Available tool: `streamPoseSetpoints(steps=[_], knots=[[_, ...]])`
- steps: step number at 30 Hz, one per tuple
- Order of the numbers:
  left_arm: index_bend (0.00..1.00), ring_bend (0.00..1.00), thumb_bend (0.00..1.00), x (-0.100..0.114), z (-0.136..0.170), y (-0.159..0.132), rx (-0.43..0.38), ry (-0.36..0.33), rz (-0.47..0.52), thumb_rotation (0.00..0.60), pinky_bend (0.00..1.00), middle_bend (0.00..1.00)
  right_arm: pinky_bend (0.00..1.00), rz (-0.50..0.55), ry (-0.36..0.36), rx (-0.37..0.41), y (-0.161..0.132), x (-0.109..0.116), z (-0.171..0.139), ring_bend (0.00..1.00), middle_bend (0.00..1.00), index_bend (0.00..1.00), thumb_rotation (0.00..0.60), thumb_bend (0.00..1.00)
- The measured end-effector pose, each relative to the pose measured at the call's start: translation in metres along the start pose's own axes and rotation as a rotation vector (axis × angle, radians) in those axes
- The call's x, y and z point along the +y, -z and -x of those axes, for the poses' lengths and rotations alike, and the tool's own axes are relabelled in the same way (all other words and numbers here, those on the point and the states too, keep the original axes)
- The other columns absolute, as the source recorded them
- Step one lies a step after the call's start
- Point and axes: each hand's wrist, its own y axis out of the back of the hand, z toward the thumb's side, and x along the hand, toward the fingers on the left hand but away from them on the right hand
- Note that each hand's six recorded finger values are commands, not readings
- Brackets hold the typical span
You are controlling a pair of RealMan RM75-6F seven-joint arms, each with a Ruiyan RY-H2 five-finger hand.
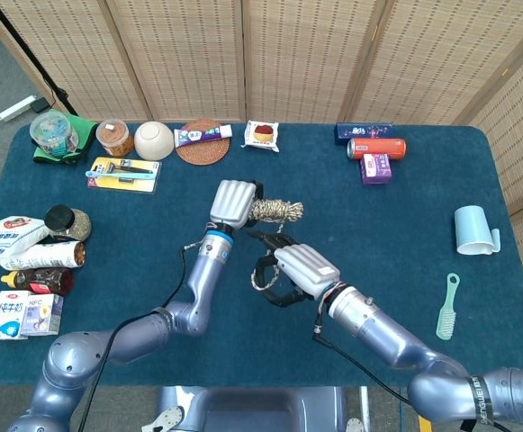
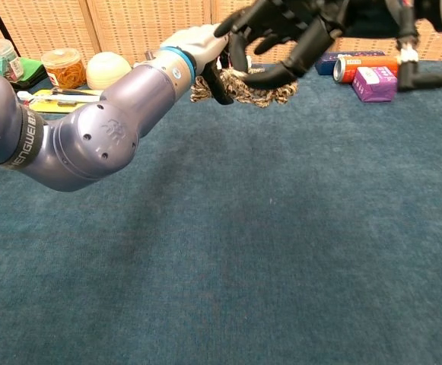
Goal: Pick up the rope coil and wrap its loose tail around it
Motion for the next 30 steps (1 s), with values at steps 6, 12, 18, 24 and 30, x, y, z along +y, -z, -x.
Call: streamPoseSetpoints(steps=[6, 12, 18, 24, 30], knots=[[0.63, 0.51, 0.46, -0.007, 0.003, -0.008, -0.052, -0.007, -0.063, 0.600, 0.61, 0.49, 0.00, 0.055, 0.011, 0.017, -0.024, 0.006, 0.015, 0.00, 0.00, 0.71, 0.600, 0.49], [0.63, 0.51, 0.46, -0.013, 0.005, -0.014, -0.086, -0.003, -0.090, 0.600, 0.61, 0.49, 0.00, 0.040, 0.031, 0.032, -0.040, 0.009, 0.029, 0.00, 0.00, 0.71, 0.600, 0.50], [0.63, 0.51, 0.46, -0.018, 0.010, -0.016, -0.141, 0.006, -0.130, 0.600, 0.61, 0.49, 0.00, 0.034, 0.093, 0.008, -0.040, 0.022, 0.043, 0.00, 0.00, 0.71, 0.600, 0.49], [0.64, 0.51, 0.46, -0.022, 0.016, -0.012, -0.189, 0.017, -0.151, 0.600, 0.61, 0.49, 0.00, 0.058, 0.171, -0.045, -0.024, 0.043, 0.056, 0.00, 0.00, 0.71, 0.600, 0.50], [0.64, 0.51, 0.46, -0.022, 0.025, -0.003, -0.221, 0.024, -0.118, 0.600, 0.61, 0.49, 0.00, 0.087, 0.261, -0.115, 0.001, 0.071, 0.068, 0.00, 0.00, 0.71, 0.600, 0.50]])
